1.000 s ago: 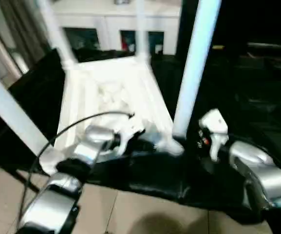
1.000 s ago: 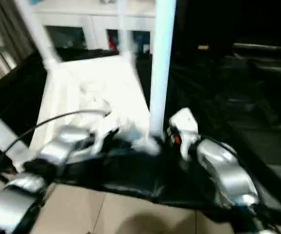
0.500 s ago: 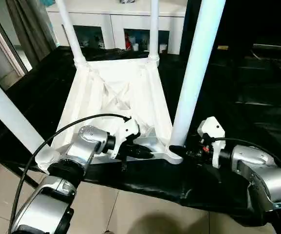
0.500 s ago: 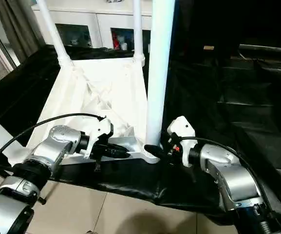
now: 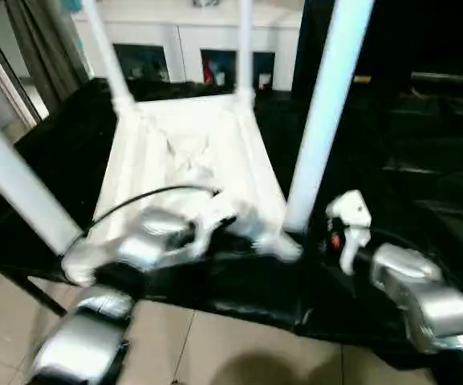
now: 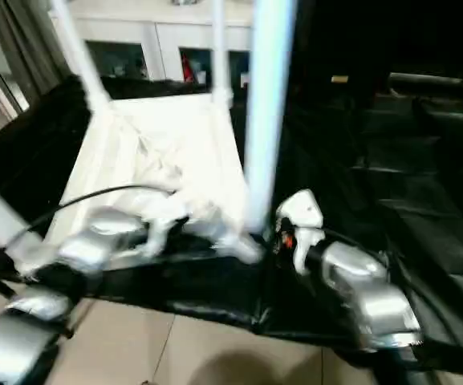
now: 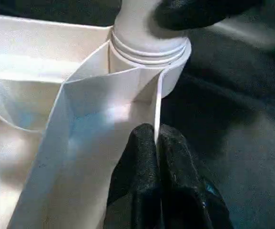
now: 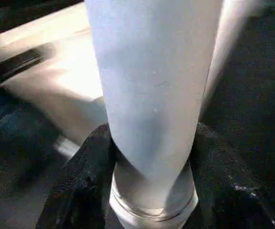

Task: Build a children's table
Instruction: Rotate leg to tighten

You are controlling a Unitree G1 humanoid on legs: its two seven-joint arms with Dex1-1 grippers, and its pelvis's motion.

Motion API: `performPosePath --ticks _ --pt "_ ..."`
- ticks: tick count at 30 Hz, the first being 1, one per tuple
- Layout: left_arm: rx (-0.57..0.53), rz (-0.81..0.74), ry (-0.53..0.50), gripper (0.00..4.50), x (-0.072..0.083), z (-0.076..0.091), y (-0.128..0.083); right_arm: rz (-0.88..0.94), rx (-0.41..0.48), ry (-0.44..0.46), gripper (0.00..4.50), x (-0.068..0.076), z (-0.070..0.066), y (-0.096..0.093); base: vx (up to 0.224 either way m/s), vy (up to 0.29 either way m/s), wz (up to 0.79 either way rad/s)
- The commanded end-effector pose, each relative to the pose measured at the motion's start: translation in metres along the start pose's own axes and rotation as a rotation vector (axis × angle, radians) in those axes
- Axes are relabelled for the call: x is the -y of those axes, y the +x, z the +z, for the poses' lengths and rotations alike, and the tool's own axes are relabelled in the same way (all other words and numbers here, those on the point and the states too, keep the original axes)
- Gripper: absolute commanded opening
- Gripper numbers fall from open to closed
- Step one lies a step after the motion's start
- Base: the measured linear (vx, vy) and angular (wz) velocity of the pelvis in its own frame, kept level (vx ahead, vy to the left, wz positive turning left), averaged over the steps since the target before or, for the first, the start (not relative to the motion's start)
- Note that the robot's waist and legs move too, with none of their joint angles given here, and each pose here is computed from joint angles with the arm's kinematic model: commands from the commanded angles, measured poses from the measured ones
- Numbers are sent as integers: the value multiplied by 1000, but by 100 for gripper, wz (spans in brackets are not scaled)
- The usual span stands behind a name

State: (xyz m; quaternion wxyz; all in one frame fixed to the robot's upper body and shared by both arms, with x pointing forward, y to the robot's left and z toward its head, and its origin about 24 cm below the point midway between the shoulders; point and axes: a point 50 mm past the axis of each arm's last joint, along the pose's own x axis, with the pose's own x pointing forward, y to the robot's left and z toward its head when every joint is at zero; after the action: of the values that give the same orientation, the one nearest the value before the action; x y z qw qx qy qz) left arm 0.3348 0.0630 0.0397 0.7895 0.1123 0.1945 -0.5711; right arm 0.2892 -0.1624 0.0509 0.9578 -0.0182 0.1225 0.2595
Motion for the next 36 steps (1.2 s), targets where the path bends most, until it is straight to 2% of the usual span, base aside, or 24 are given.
performPosePath --ticks 1,3,5,8,10,14,16,18,21,26,33,34,36 --pt "38 126 -47 0 -4 11 12 -132 -53 62 194 0 -16 7 0 0 0" --pt "43 156 -55 0 -3 17 19 -184 -41 95 194 -2 -14 12 0 0 0" --pt "54 194 -49 0 3 28 34 -272 -15 138 194 -9 -8 26 0 0 0" --pt "56 193 -17 0 7 34 42 -297 4 149 194 -18 -2 37 0 0 0" --pt "55 173 -11 0 9 34 44 -281 8 133 194 -25 1 42 0 0 0" --pt "32 156 24 0 6 28 39 -240 34 118 194 -28 3 42 0 0 0" --pt "32 150 30 0 5 26 36 -242 57 129 264 -27 5 41 0 0 0" --pt "45 122 54 0 4 24 32 -244 77 128 266 -26 8 39 0 0 0" --pt "72 96 79 0 4 24 28 -252 89 114 304 -22 10 37 0 0 0" --pt "165 86 105 0 2 30 20 -223 115 50 335 -15 20 18 0 0 0" --pt "212 27 117 0 -1 27 0 -66 23 -64 335 -10 9 -23 0 0 0" --pt "213 13 107 28 -1 26 -4 -55 19 -66 342 -9 9 -28 0 0 0" --pt "207 -27 91 57 0 23 -15 -36 19 -73 345 -5 10 -41 0 0 0"
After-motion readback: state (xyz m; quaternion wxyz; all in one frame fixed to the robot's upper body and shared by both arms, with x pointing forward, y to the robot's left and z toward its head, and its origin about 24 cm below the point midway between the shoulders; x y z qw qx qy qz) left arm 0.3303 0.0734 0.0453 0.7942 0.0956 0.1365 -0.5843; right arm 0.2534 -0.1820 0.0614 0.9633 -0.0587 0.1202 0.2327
